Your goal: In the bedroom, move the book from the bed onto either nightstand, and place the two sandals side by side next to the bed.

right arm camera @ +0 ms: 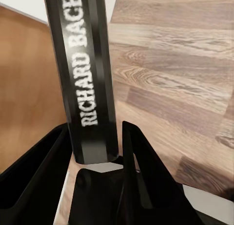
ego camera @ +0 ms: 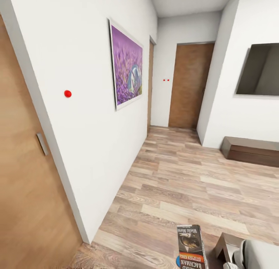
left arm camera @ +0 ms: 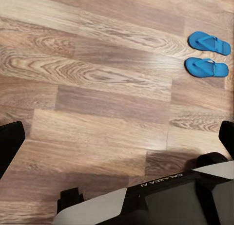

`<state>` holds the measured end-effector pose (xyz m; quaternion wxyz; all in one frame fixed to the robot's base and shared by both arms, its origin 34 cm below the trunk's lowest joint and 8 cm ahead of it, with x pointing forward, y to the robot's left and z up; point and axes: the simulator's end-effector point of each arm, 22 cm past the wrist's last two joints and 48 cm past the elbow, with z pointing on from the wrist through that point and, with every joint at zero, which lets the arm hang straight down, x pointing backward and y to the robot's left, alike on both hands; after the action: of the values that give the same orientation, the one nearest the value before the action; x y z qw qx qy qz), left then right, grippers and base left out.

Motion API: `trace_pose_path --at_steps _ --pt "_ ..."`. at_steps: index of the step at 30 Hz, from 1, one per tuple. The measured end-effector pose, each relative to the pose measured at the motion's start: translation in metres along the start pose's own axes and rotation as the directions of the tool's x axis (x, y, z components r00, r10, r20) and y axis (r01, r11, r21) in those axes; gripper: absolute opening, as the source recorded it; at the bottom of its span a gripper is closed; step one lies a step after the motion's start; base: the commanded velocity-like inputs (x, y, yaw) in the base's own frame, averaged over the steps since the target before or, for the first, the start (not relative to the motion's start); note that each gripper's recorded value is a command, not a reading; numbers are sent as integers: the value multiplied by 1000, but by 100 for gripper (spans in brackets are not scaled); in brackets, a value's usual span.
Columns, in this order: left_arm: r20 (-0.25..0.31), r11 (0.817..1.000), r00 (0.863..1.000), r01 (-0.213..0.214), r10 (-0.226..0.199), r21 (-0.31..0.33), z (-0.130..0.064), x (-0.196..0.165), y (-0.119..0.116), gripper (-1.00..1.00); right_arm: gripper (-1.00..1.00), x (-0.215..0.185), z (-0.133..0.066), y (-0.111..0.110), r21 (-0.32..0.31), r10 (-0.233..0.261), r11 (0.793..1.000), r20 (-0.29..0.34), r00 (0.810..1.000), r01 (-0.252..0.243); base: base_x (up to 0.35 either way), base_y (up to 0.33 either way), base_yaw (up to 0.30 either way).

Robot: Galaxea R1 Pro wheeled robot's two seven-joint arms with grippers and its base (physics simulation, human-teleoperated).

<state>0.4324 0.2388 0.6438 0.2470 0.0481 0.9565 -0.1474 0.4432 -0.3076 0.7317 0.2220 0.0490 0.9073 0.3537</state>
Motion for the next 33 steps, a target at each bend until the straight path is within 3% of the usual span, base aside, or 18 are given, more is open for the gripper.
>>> trace_pose_path --at_steps 11,21,33 --pt "0 1000 1000 0 0 0 0 0 0 100 -100 0 0 0 -2 0 1000 0 1000 0 39 0 245" --pt "1 1000 1000 0 0 0 0 0 0 100 -100 0 0 1 -2 0 1000 2 1000 0 23 0 23" --pt "0 1000 1000 0 0 0 0 0 0 100 -100 -4 0 1 -3 -20 1000 17 1000 20 176 0 0"
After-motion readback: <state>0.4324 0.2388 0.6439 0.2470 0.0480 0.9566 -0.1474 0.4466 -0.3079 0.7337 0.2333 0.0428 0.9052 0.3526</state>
